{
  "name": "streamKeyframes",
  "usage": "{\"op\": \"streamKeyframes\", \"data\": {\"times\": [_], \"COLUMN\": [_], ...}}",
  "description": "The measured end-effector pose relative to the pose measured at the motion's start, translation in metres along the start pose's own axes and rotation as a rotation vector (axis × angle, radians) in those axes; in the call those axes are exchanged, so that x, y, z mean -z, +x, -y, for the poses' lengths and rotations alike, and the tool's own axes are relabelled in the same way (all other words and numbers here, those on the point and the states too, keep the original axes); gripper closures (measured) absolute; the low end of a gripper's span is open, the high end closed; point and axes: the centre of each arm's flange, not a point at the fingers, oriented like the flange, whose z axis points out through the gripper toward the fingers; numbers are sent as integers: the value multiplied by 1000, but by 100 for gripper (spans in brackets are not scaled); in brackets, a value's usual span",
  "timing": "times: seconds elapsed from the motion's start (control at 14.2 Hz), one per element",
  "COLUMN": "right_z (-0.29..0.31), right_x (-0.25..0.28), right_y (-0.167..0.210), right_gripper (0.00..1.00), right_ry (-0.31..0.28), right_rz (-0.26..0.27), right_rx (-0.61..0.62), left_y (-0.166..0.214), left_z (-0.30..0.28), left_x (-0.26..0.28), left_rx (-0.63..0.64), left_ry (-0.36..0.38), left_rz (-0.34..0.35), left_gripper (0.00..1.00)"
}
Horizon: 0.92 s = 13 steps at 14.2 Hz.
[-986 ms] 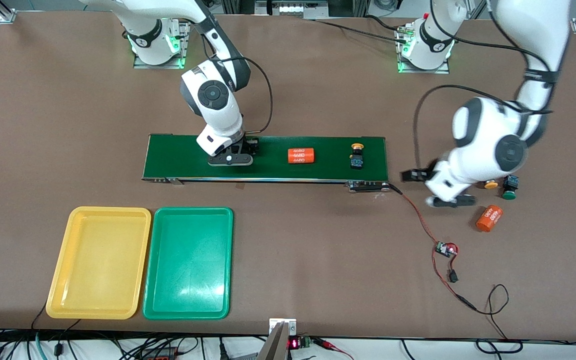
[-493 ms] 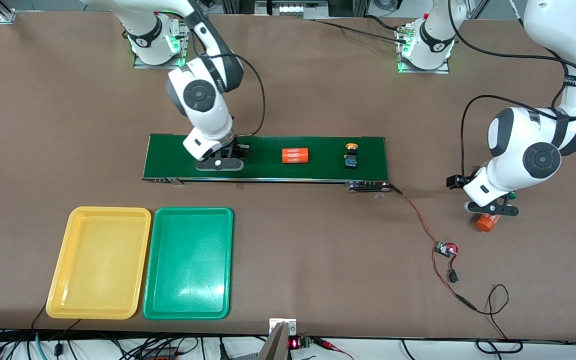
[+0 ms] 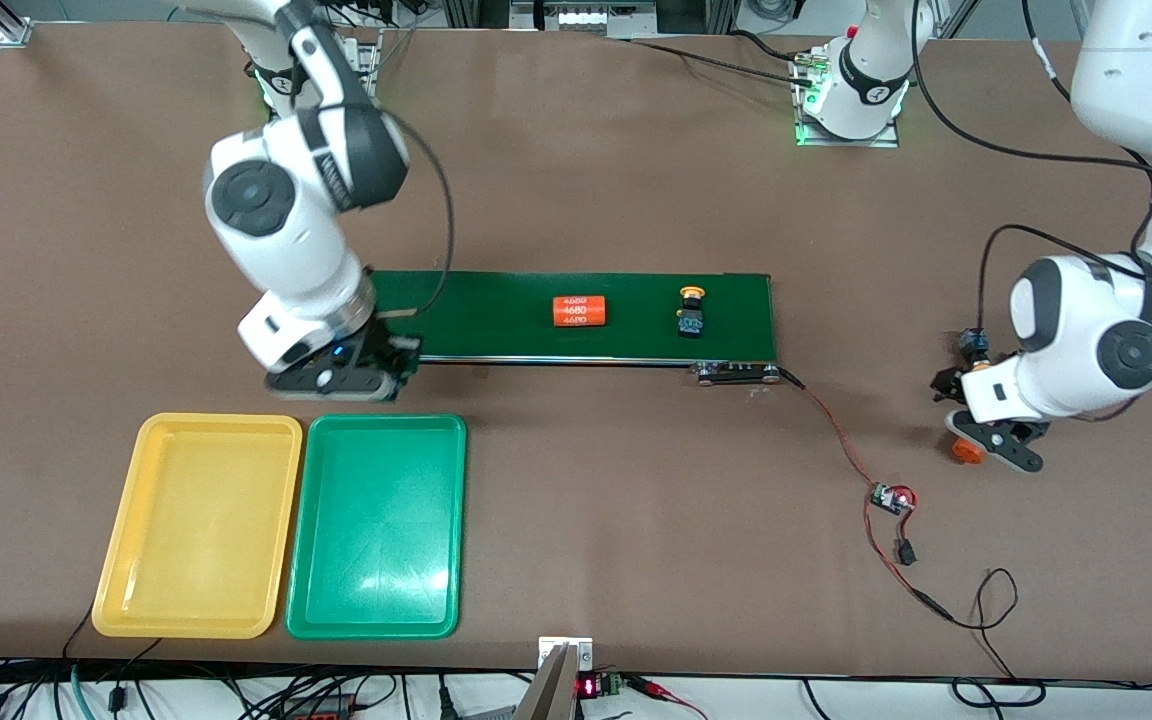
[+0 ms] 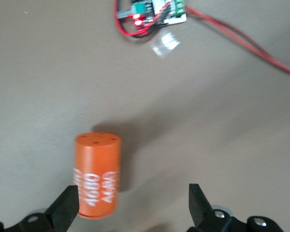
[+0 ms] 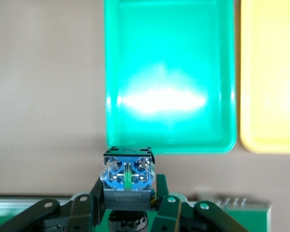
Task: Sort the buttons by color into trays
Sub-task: 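Drop the green button into the green tray while the left gripper grasps a cylinder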
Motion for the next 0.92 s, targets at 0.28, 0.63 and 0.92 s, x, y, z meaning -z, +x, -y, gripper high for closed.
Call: {"op": "streamKeyframes", "data": {"times": [0.28,0.63,0.92], "right_z": [-48,-66,-63], "right_x": [-59,-148,-189], "right_y": [57,73,67], "right_gripper": [57,57,57], "right_ry": [-22,-20,-22], "right_rz": [-47,-131,-126], "right_rx": [48,52,61], "left_y": [5,0,-14], "left_z": [12,21,41], "left_x": [0,-23,-37], "left_rx": [-22,-66,-80], "left_ry": [9,-11,-23], "left_rz": [-13,2,5], "left_gripper": [0,0,0]}}
